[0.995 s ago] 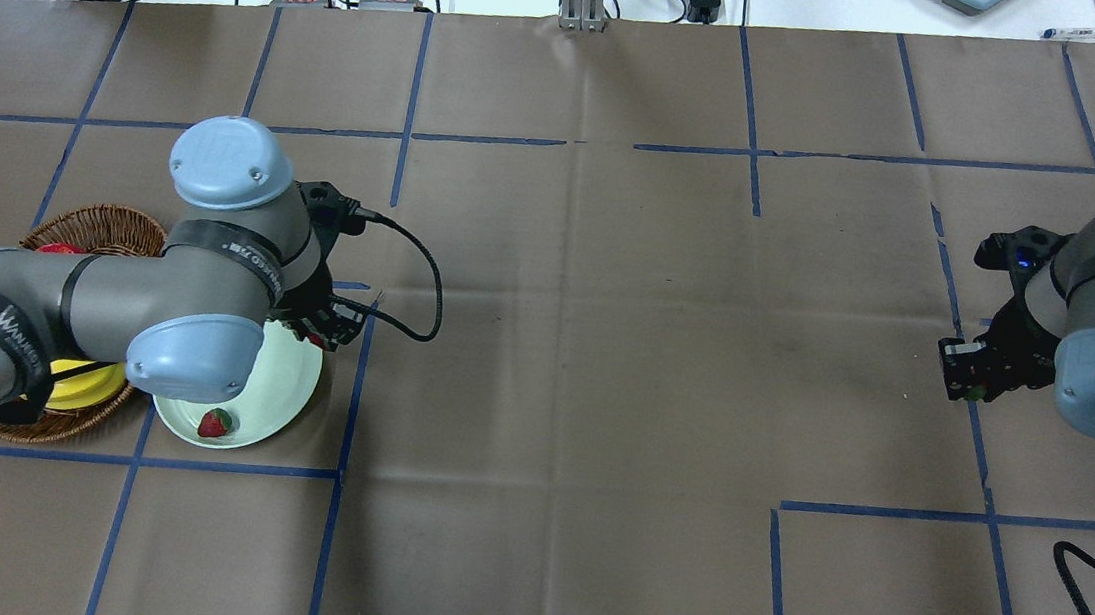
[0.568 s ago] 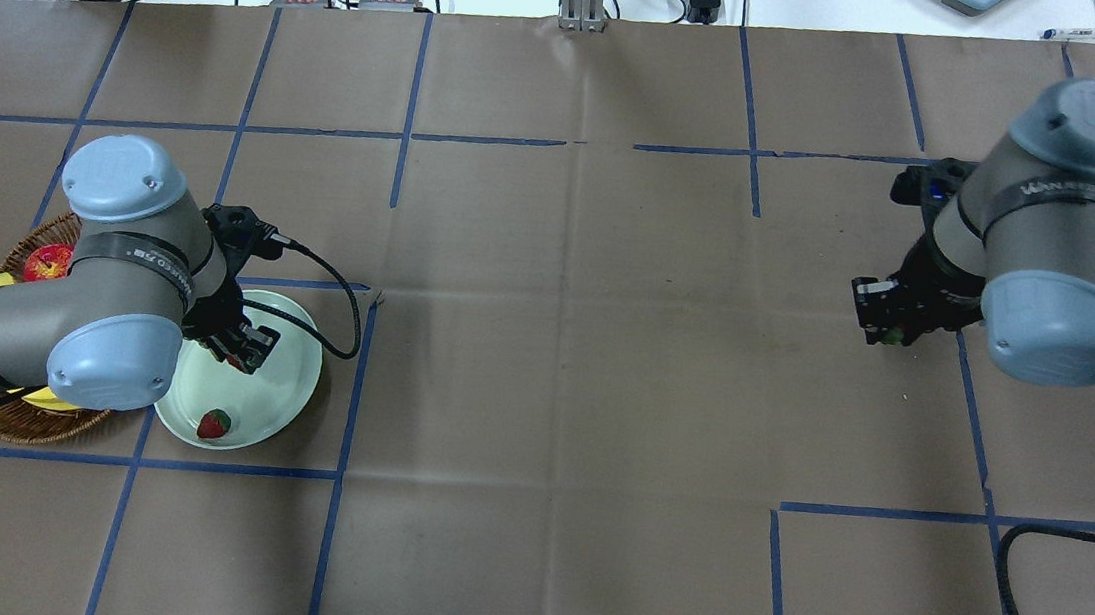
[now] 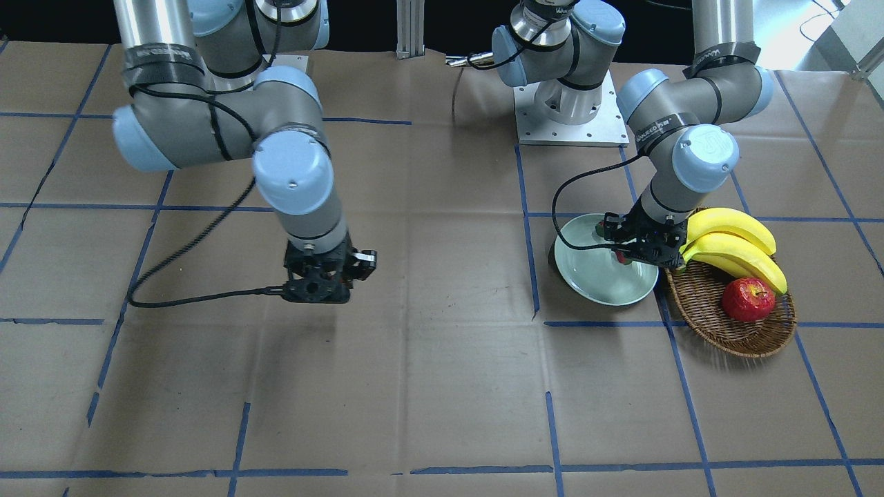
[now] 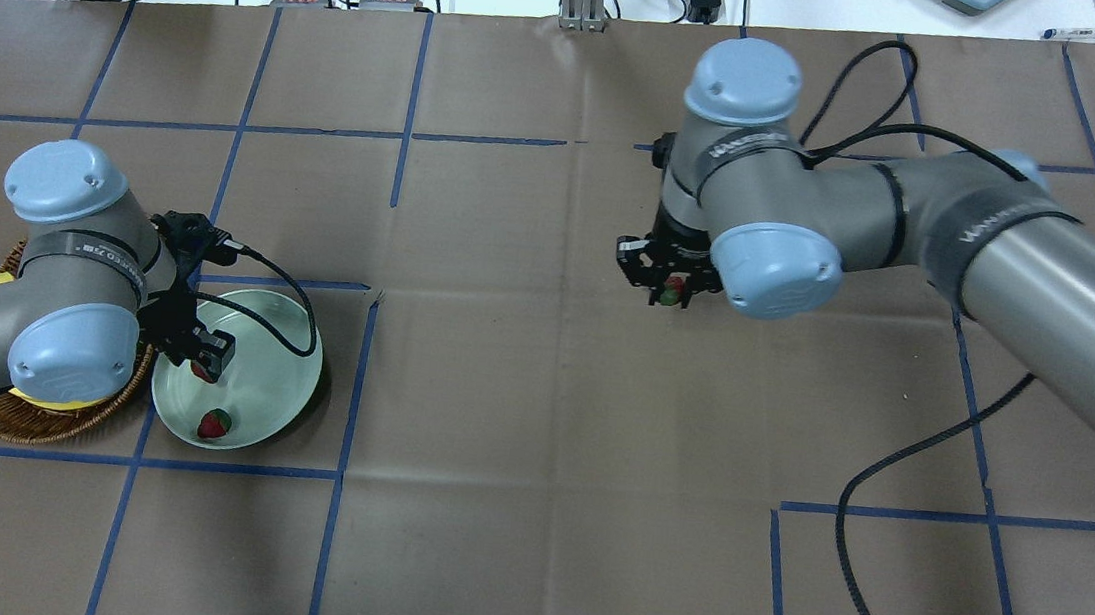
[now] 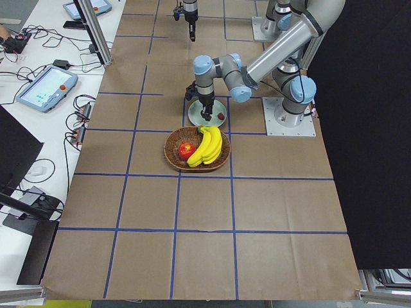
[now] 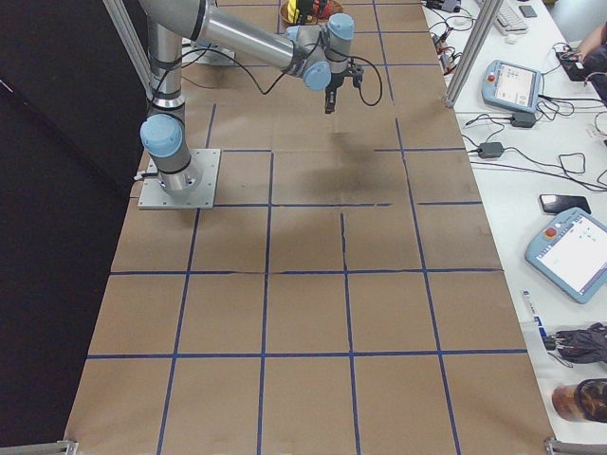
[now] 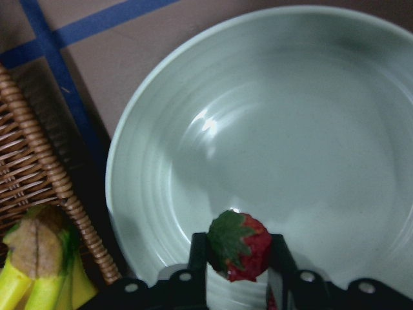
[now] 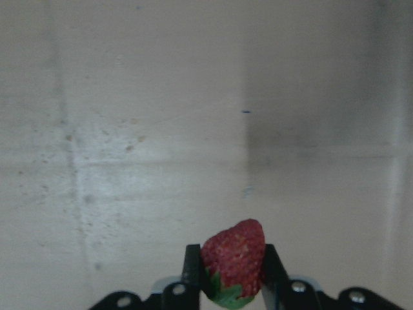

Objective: Collect all strawberries into plate
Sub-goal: 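Set the last strawberry down at the table center and open the right gripper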

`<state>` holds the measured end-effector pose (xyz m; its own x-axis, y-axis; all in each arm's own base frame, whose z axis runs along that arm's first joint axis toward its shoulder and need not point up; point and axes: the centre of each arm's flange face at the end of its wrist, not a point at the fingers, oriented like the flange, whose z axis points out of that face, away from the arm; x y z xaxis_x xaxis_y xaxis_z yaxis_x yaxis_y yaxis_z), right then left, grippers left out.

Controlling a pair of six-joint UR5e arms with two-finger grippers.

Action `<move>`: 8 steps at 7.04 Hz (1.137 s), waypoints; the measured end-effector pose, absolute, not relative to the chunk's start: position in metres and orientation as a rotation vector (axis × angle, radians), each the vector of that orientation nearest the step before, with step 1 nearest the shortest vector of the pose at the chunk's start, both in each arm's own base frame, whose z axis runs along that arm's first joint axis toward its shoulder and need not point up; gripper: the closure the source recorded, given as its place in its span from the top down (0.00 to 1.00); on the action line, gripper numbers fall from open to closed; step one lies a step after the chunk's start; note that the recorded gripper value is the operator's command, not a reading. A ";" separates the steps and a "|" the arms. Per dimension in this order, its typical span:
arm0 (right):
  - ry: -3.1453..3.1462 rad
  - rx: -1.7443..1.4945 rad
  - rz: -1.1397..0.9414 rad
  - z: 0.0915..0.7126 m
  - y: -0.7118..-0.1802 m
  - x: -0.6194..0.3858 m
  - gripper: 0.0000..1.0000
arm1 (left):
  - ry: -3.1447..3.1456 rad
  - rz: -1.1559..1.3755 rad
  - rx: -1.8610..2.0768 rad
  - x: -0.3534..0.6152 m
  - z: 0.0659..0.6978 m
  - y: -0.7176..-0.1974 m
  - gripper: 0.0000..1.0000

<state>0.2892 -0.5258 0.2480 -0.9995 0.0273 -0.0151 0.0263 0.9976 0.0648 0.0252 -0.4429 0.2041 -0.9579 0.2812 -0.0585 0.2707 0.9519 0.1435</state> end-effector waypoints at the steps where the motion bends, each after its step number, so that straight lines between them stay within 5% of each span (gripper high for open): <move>1: 3.125 0.044 0.134 0.226 -0.522 0.330 0.05 | 3.030 0.207 0.420 0.026 0.203 -0.443 0.99; 2: 3.109 0.054 0.160 0.206 -0.520 0.353 0.08 | 3.034 0.205 0.416 0.025 0.203 -0.444 0.99; 3: 3.079 0.073 0.170 0.193 -0.520 0.366 0.80 | 3.038 0.201 0.410 0.023 0.202 -0.445 0.99; 4: 3.065 0.084 0.174 0.187 -0.521 0.371 1.00 | 3.053 0.188 0.388 0.020 0.202 -0.447 0.99; 8: 3.067 0.127 0.174 0.241 -0.527 0.345 1.00 | 3.103 0.126 0.312 -0.013 0.203 -0.453 0.99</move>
